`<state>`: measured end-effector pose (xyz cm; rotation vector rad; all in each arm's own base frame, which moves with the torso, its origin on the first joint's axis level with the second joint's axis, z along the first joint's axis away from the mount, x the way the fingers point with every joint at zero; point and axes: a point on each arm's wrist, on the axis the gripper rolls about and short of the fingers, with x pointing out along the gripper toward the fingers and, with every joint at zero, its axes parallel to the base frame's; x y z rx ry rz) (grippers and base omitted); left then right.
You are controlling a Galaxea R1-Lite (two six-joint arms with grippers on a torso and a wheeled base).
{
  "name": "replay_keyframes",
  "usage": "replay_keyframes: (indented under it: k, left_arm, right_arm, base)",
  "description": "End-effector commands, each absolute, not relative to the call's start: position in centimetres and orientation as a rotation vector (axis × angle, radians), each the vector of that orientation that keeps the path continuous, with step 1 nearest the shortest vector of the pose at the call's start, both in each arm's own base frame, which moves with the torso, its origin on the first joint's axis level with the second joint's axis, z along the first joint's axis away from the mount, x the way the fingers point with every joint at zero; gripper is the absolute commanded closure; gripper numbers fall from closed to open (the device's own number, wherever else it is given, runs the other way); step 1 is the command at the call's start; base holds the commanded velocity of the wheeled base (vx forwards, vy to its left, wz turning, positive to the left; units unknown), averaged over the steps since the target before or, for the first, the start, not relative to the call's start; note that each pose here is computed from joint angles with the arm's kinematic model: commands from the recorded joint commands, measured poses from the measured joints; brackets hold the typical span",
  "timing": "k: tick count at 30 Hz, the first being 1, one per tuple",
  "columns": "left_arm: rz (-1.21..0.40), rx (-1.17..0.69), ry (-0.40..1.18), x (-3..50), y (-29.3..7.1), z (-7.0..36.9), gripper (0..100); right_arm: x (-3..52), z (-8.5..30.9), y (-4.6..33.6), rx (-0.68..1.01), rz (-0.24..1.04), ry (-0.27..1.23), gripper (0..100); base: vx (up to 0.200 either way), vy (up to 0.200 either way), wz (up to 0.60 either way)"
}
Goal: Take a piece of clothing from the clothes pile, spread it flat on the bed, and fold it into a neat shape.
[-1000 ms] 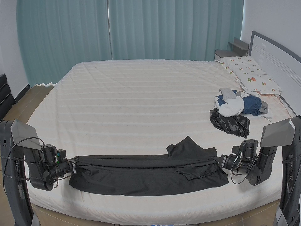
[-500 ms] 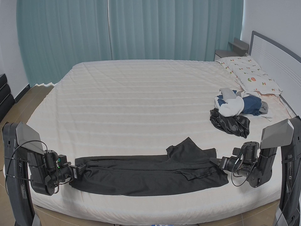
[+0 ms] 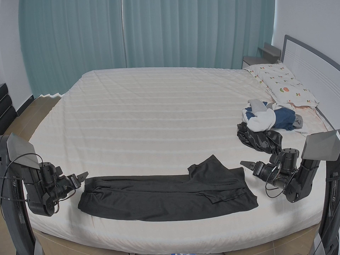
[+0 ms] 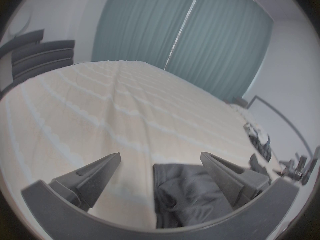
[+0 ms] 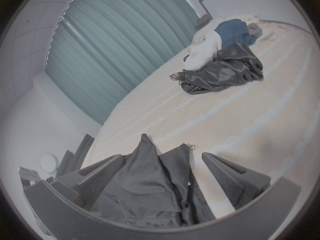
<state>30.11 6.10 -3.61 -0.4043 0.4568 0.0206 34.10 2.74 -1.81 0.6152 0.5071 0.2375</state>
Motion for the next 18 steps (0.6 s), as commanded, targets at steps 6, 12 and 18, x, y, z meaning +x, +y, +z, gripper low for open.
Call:
replay_keyframes:
  k: [6, 12, 18]
  left_arm:
    - [-0.004, -0.640, 0.454, 35.7, 4.5, -0.5, 0]
    - [0.053, -0.681, 0.657, 38.3, 4.6, -1.1, 0]
    - [0.069, -0.679, 0.682, 38.3, 4.6, -1.1, 0]
  right_arm:
    - [38.3, -1.0, 3.4, 0.810, 0.273, 0.596, 0]
    - [40.0, -2.6, 3.5, 0.851, 0.256, 0.655, 0]
    - [39.9, -3.7, 3.5, 0.858, 0.246, 0.678, 0]
  base:
    - [0.000, 0.000, 0.00]
    - [0.000, 0.000, 0.00]
    - [0.000, 0.000, 0.00]
